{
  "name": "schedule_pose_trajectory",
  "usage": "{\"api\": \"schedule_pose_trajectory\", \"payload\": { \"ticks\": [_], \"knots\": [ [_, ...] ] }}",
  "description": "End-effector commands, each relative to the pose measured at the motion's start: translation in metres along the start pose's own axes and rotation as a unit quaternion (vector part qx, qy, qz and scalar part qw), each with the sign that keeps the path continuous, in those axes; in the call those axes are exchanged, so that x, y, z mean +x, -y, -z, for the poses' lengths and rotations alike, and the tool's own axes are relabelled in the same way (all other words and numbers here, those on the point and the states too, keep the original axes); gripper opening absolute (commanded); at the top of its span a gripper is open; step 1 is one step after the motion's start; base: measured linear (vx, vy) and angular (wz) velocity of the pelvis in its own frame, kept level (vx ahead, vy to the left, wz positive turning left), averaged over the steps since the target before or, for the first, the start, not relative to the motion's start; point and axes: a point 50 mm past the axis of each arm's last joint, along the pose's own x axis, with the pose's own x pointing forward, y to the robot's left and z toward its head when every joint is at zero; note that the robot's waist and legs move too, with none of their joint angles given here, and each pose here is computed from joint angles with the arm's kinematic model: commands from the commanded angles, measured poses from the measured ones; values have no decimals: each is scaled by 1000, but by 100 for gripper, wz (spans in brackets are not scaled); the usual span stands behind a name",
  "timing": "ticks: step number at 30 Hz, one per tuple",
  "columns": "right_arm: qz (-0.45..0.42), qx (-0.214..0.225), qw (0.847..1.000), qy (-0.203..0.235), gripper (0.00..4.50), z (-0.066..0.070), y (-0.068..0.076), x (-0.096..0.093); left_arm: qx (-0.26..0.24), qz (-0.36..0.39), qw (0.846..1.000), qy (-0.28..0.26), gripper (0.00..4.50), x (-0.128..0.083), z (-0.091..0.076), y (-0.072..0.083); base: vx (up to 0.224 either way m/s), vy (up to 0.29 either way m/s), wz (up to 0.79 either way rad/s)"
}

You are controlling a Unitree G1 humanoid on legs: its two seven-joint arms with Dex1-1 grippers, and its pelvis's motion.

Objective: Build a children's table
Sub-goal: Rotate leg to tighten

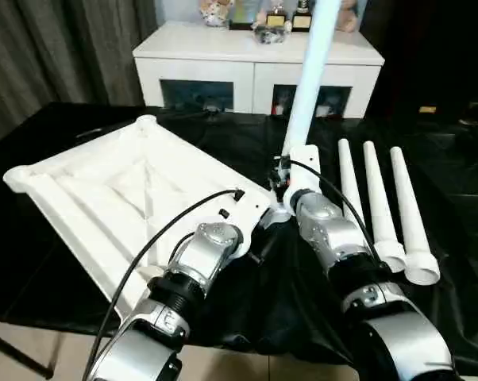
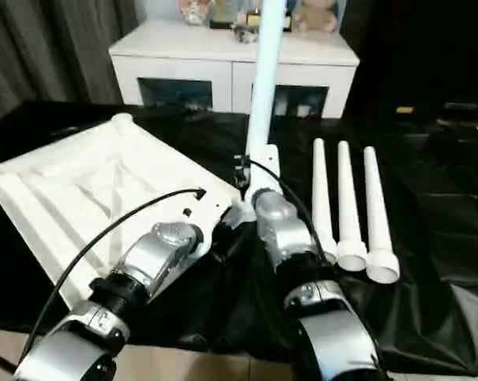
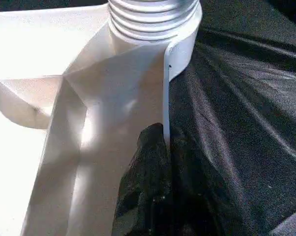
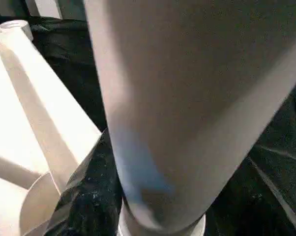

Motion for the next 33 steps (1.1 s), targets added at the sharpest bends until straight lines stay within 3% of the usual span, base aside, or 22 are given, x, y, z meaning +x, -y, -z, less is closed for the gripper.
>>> {"api": "schedule_pose_trajectory", "payload": {
  "ticks": [1,4,9,12,13,16,18,20,24,27,30,33],
  "knots": [
    [-3,23,988,-150,186,70,3,-9,12,-38,999,3,0,-7,3,-19,0,0,0],
    [-28,26,987,-153,186,69,-1,-8,27,-17,999,14,0,-9,2,-18,13,-74,17],
    [-150,5,975,-160,185,60,-6,-10,86,81,993,16,0,-26,10,-22,79,-36,-29],
    [-248,-50,953,-168,185,60,6,-20,133,171,976,16,0,-49,20,-30,34,-32,2],
    [-248,-50,953,-168,185,60,6,-20,133,171,976,16,0,-49,20,-30,64,-41,1],
    [-312,-90,928,-184,185,63,22,-31,161,241,957,15,0,-70,26,-35,78,-32,3],
    [-337,-101,915,-197,185,66,31,-37,174,257,951,12,0,-76,27,-38,102,-23,9],
    [-339,-102,914,-198,185,66,31,-37,175,258,950,11,0,-77,28,-38,111,-12,8],
    [-410,-144,876,-208,185,64,49,-53,189,283,940,-2,0,-91,31,-47,87,18,3],
    [-439,-149,861,-211,185,64,51,-60,188,290,939,-5,0,-94,32,-51,45,12,6],
    [-442,-150,857,-218,185,68,52,-61,189,290,938,-6,0,-95,32,-54,0,0,0],
    [-427,-151,863,-223,185,74,52,-59,189,286,939,-5,0,-93,32,-54,0,0,0]
  ]
}}
